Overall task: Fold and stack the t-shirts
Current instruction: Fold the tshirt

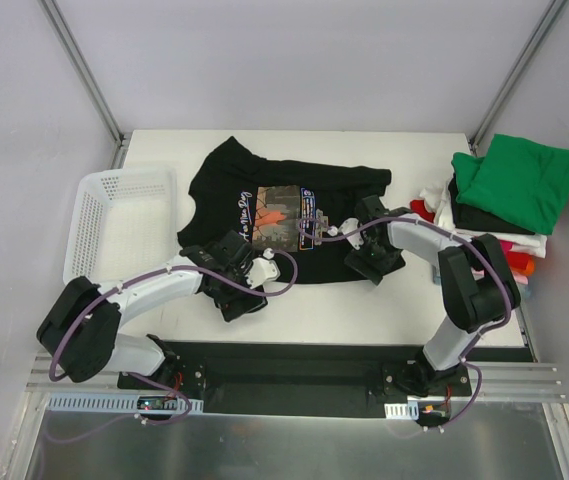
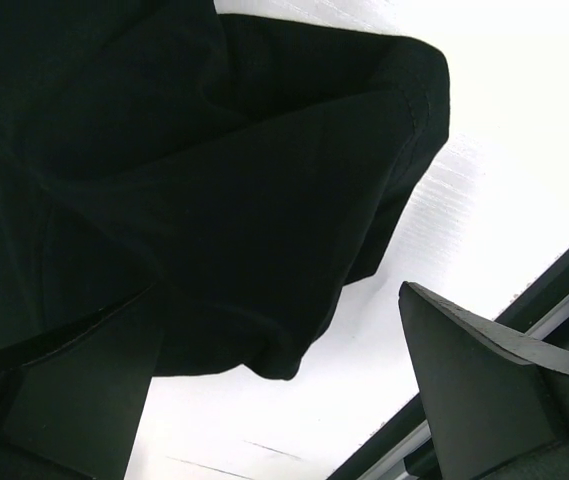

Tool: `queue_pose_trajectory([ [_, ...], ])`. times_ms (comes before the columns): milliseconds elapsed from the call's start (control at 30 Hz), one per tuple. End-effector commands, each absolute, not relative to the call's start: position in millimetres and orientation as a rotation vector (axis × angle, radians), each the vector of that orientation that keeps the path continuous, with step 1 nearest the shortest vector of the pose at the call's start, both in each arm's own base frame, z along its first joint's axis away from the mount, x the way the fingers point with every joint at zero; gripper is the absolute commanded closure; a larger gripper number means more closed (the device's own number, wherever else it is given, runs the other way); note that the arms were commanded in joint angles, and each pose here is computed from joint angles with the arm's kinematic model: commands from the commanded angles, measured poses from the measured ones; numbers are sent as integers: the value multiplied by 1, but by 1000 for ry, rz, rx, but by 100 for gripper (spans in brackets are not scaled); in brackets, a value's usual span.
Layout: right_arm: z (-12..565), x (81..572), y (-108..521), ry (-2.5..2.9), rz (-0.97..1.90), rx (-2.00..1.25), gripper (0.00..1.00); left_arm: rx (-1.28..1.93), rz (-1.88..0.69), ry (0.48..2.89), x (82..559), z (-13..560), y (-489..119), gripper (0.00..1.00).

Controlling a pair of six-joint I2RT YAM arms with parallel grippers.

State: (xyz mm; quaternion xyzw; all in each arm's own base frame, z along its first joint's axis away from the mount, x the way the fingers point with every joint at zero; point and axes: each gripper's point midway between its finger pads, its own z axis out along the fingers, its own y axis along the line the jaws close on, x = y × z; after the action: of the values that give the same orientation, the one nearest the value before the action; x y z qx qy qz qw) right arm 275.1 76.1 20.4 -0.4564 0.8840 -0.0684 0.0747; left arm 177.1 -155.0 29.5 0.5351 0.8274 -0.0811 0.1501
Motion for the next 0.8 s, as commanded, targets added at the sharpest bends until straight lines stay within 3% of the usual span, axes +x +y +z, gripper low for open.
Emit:
queue_pose_trajectory([
  [0,11,288,74,2659,-156,-1377,24,1561,-217,2377,177,23,-156,1],
  [333,8,292,69,2705,-39,-1377,41,1565,-196,2381,180,21,-155,1],
  [767,8,286,74,2728,28,-1379,75,1555,-197,2404,179,16,-154,1],
])
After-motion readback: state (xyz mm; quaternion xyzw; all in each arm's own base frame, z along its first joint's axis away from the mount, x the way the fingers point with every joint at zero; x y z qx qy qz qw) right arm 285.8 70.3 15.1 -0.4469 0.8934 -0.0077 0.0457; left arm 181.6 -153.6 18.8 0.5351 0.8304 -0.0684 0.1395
